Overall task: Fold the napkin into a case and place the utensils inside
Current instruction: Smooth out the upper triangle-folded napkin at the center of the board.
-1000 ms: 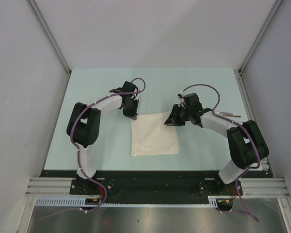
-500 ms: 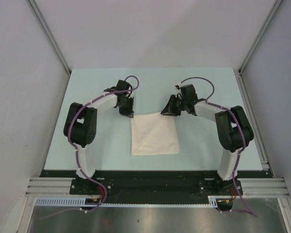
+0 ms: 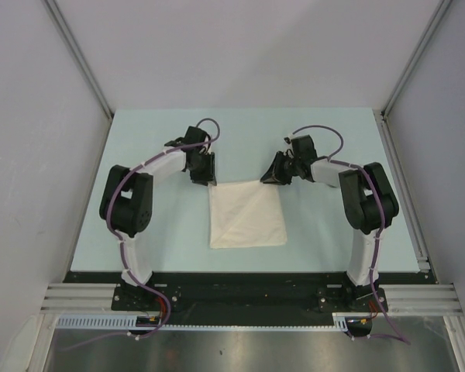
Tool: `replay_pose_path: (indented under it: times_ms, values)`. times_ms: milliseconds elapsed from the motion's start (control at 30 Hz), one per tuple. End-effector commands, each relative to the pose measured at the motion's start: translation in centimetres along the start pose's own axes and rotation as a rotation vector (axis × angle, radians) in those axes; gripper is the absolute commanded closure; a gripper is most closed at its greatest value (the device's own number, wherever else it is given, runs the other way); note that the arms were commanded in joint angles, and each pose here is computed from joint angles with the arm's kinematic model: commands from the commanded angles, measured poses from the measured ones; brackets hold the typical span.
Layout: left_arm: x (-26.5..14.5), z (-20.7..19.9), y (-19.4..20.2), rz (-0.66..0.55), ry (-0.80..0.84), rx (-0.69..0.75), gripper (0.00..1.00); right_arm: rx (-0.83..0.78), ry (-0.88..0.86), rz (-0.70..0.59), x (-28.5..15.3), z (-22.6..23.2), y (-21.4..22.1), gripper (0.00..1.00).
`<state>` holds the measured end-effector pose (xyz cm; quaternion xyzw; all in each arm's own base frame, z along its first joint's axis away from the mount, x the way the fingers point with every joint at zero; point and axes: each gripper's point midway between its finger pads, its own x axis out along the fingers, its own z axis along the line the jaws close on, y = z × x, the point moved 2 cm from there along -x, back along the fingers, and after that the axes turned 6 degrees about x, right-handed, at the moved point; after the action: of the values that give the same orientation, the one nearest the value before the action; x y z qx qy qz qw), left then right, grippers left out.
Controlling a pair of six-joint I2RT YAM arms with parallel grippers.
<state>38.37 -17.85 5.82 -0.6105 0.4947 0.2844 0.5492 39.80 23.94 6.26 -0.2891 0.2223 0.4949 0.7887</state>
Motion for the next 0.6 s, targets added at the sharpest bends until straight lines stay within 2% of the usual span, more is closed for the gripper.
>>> replay_pose_path:
  times_ms: [0,33,67,100,133,200,233,300,333,500,567]
  values:
    - [-5.7,-0.1,-1.8,-0.133,-0.047,-0.027,0.58,-0.023,-0.032,-0.026,0.2,0.4,-1.8,0.78]
    - [-5.8,0.2,-0.5,-0.117,-0.055,-0.043,0.57,-0.023,-0.033,-0.017,0.3,0.3,-1.7,0.78]
    - [-8.0,-0.3,-0.7,-0.173,-0.033,-0.045,0.57,-0.021,-0.030,-0.013,0.3,0.0,-1.8,0.78]
    - [-8.4,-0.4,0.2,-0.174,-0.021,-0.050,0.57,-0.024,-0.030,-0.011,0.4,-0.1,-1.8,0.78]
    - [-8.1,-0.4,2.9,-0.132,0.009,-0.073,0.59,-0.024,-0.030,-0.011,0.4,-0.2,-1.8,0.78]
    - [-10.2,-1.6,4.2,-0.199,0.095,-0.095,0.62,-0.035,-0.038,-0.008,0.4,0.0,-1.8,0.78]
    - [-9.4,-1.6,7.3,-0.146,0.127,-0.111,0.68,-0.036,-0.041,-0.008,0.6,0.0,-2.0,0.78]
    - [-10.8,-3.5,8.6,-0.186,0.246,-0.115,0.73,-0.038,-0.045,0.003,0.7,0.2,-1.9,0.78]
    - [-10.1,-3.3,10.7,-0.150,0.255,-0.132,0.75,-0.037,-0.046,0.007,0.6,0.3,-1.9,0.78]
    - [-11.1,-4.5,12.1,-0.187,0.329,-0.154,0.78,-0.085,-0.035,0.000,-1.0,2.8,-0.7,0.75]
    - [-11.7,-4.7,11.0,-0.215,0.328,-0.137,0.72,-0.132,-0.034,0.018,-1.9,4.6,1.5,0.70]
